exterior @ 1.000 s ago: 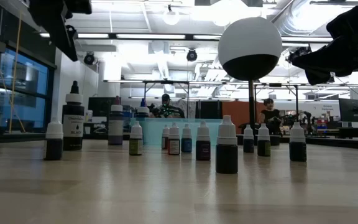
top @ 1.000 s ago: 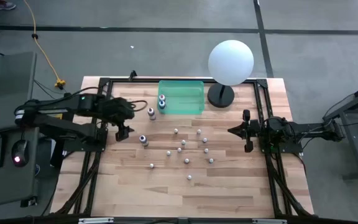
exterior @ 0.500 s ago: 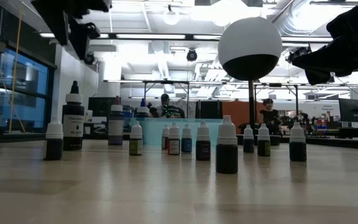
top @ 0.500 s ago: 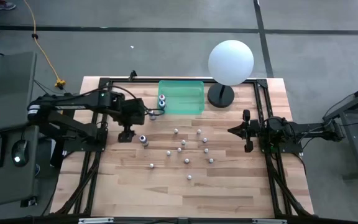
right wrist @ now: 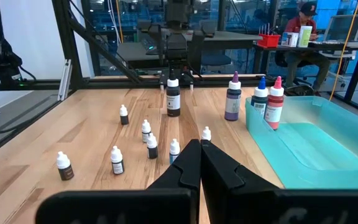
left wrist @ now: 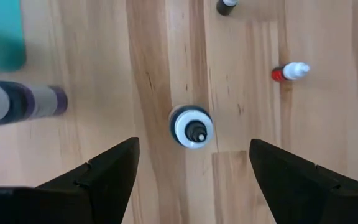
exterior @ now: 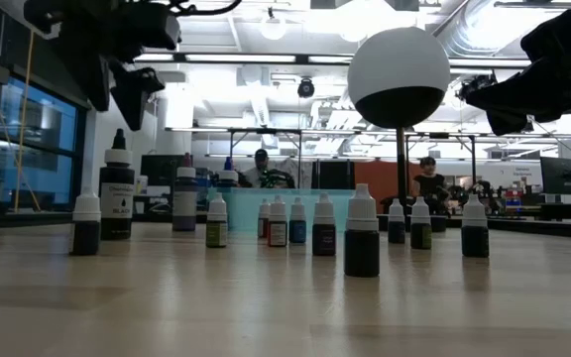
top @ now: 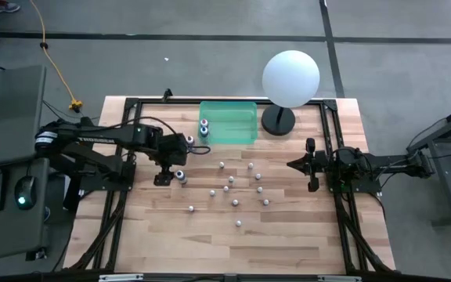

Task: Pick & Place food coloring
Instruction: Put the large black food coloring bottle into the green bin

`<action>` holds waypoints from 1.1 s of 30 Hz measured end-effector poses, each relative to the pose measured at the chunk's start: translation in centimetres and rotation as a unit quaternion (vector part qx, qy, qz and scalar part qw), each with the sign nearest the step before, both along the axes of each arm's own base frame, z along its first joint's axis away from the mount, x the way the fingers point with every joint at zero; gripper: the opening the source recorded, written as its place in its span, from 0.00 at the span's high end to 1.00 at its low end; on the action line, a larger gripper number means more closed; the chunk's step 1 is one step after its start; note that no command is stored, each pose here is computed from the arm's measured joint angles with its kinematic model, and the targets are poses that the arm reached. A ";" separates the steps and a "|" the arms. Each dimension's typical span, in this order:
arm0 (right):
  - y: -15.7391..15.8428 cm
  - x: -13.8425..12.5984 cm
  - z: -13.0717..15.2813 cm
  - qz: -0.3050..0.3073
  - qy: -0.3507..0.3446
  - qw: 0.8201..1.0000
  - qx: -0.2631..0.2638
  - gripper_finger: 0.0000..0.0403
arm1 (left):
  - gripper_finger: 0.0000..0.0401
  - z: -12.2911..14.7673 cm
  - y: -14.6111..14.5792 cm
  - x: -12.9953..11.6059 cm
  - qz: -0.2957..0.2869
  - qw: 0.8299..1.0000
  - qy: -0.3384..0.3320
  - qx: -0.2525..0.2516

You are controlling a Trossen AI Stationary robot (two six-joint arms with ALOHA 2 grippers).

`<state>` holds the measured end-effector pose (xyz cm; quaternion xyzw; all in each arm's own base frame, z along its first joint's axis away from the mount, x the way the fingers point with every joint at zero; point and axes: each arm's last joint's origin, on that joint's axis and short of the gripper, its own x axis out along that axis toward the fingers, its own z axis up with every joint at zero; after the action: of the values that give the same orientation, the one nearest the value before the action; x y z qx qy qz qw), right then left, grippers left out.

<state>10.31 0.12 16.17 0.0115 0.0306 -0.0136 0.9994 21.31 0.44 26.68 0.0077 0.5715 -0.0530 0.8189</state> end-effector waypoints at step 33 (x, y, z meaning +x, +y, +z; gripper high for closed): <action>0.0 0.0 0.0 0.000 0.000 1.000 0.000 1.00 | 0.32 -4.6 -0.8 0.5 0.009 0.999 -0.025 0.026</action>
<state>10.31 0.12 16.17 0.0115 0.0304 -0.0135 0.9994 21.82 -0.34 22.08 0.0252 0.5522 -0.0300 0.8328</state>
